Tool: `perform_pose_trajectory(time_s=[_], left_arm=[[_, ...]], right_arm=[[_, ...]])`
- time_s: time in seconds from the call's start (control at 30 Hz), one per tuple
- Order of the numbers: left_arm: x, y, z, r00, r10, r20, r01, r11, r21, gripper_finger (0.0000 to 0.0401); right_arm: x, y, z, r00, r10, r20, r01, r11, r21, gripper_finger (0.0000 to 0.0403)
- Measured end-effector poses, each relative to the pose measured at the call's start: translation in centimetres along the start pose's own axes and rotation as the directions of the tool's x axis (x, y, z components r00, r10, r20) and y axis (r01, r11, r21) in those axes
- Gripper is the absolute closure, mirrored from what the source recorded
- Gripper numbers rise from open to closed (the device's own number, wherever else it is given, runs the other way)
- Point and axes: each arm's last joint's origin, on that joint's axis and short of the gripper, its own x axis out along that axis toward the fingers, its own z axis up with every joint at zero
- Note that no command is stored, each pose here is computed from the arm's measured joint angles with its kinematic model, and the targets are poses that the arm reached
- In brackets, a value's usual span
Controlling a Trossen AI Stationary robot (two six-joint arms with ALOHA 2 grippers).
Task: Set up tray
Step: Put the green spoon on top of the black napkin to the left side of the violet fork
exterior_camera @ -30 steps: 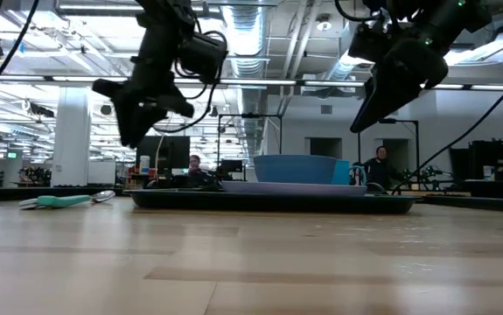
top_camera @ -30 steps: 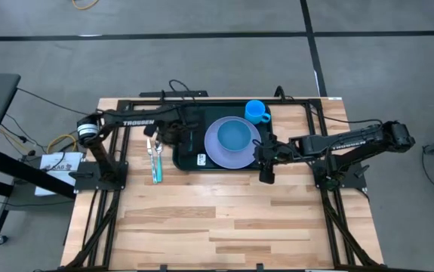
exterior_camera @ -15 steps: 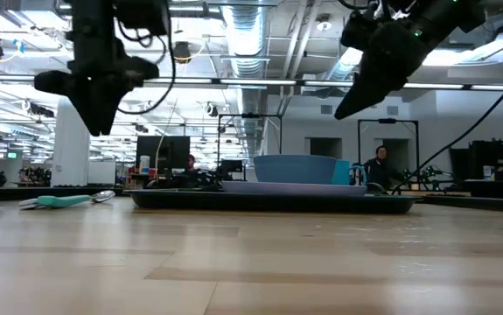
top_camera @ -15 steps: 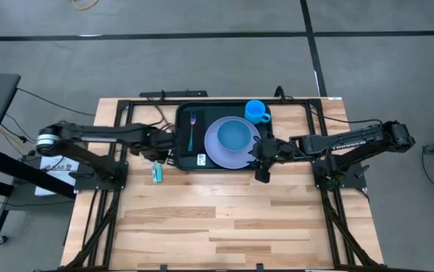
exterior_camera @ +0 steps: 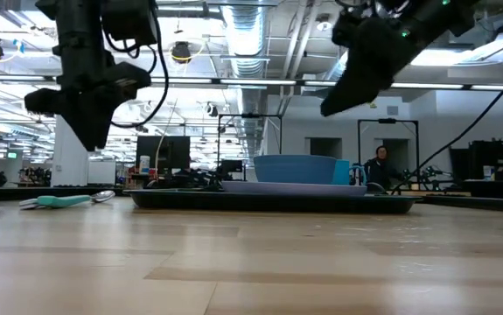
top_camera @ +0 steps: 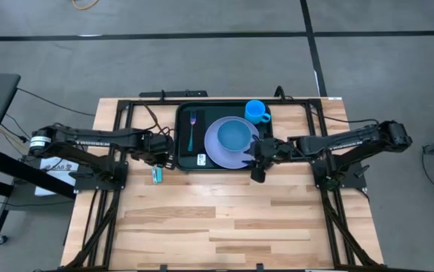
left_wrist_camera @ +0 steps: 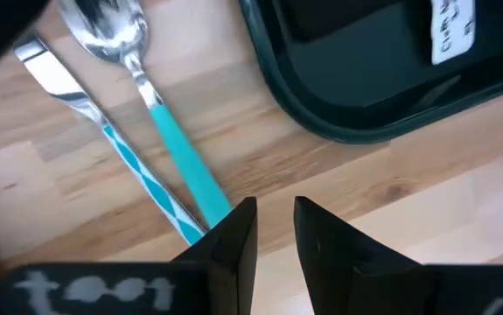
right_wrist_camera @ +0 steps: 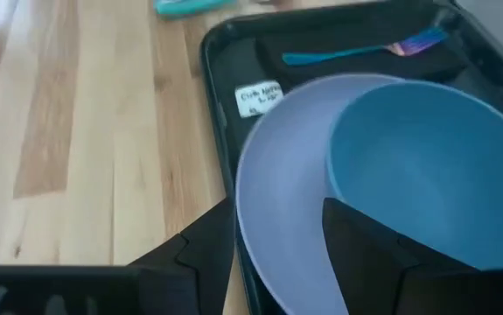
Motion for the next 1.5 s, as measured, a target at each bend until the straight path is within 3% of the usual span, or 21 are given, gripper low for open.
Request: perform_pose_trajectory(time_s=[0.27,0.47,1.0,1.5], left_arm=[[0.9,0.7,-0.4,0.999,0.032,-0.031,-0.032,0.999,-0.020,0.0335],[1.6,2.3,0.6,0.994,0.106,-0.025,-0.108,0.984,-0.142,0.0335],[1.8,3.7,3.3,0.995,0.104,0.012,-0.098,0.970,-0.223,0.0309],[5.0,3.7,5.1,0.985,0.163,-0.057,-0.171,0.969,-0.177,0.0282]], right_arm=[[2.2,0.2,-0.7,0.998,-0.008,-0.057,0.006,0.999,-0.038,0.0239],[2.6,0.2,-0.1,0.998,-0.013,-0.058,0.011,0.999,-0.041,0.0239],[2.6,0.3,0.0,0.998,-0.010,-0.058,0.006,0.998,-0.068,0.0239],[2.5,0.3,0.0,0.998,-0.010,-0.058,0.005,0.997,-0.077,0.0239]])
